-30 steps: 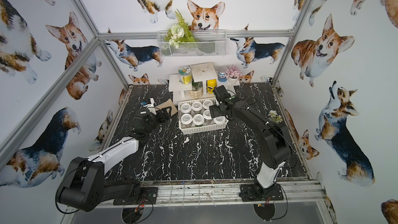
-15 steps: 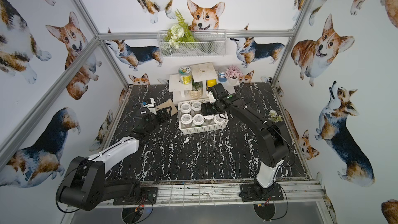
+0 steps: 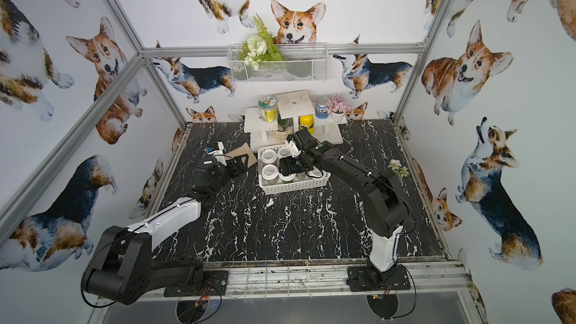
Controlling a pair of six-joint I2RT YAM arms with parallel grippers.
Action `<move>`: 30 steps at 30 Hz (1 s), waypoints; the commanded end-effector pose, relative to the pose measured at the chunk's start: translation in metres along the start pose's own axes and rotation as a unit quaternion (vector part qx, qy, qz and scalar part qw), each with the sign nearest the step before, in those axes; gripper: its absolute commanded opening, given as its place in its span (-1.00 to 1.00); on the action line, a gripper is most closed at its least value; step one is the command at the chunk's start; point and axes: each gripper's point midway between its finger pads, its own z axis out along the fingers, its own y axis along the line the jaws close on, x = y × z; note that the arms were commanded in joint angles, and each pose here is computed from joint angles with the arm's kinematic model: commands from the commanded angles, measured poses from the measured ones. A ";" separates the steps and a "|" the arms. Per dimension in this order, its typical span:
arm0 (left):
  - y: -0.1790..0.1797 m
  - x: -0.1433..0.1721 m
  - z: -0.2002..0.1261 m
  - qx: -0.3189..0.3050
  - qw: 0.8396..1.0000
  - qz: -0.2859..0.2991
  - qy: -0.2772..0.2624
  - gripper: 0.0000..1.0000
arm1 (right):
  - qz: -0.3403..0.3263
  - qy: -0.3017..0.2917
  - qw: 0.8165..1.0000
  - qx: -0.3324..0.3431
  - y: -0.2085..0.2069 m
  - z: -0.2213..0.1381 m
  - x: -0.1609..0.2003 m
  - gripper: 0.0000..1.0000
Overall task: Put the yogurt in the basket
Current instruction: Adjust the yogurt in the basket.
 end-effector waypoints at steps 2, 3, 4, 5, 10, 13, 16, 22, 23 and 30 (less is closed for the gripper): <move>-0.003 -0.005 0.000 0.005 1.000 0.001 -0.007 0.63 | -0.001 -0.012 1.000 -0.009 0.003 0.008 -0.006 0.72; -0.003 -0.006 0.000 0.006 1.000 0.002 -0.008 0.63 | -0.001 -0.011 1.000 -0.010 0.003 0.009 -0.005 0.72; -0.003 -0.005 0.000 0.005 1.000 0.002 -0.007 0.63 | 0.000 -0.010 1.000 -0.010 0.002 0.011 -0.004 0.72; -0.003 -0.006 0.001 0.004 1.000 0.002 -0.008 0.63 | 0.000 -0.010 1.000 -0.008 0.001 0.012 -0.004 0.72; -0.003 -0.005 0.000 0.005 1.000 0.001 -0.008 0.63 | 0.000 -0.006 1.000 -0.003 -0.002 0.018 -0.002 0.72; -0.003 -0.005 0.000 0.005 1.000 0.002 -0.008 0.63 | 0.000 -0.006 1.000 0.002 -0.005 0.021 -0.002 0.72; -0.003 -0.005 0.000 0.006 1.000 0.001 -0.007 0.63 | 0.000 -0.003 1.000 0.006 -0.007 0.024 0.001 0.72; -0.004 -0.006 0.000 0.006 1.000 0.001 -0.008 0.63 | -0.002 0.000 1.000 0.015 -0.012 0.029 0.003 0.72; -0.004 -0.006 0.000 0.006 1.000 0.001 -0.008 0.63 | -0.003 0.001 1.000 0.015 -0.012 0.030 0.004 0.72; -0.004 -0.005 0.000 0.006 1.000 0.001 -0.008 0.63 | -0.004 0.012 1.000 0.017 -0.015 0.038 0.010 0.70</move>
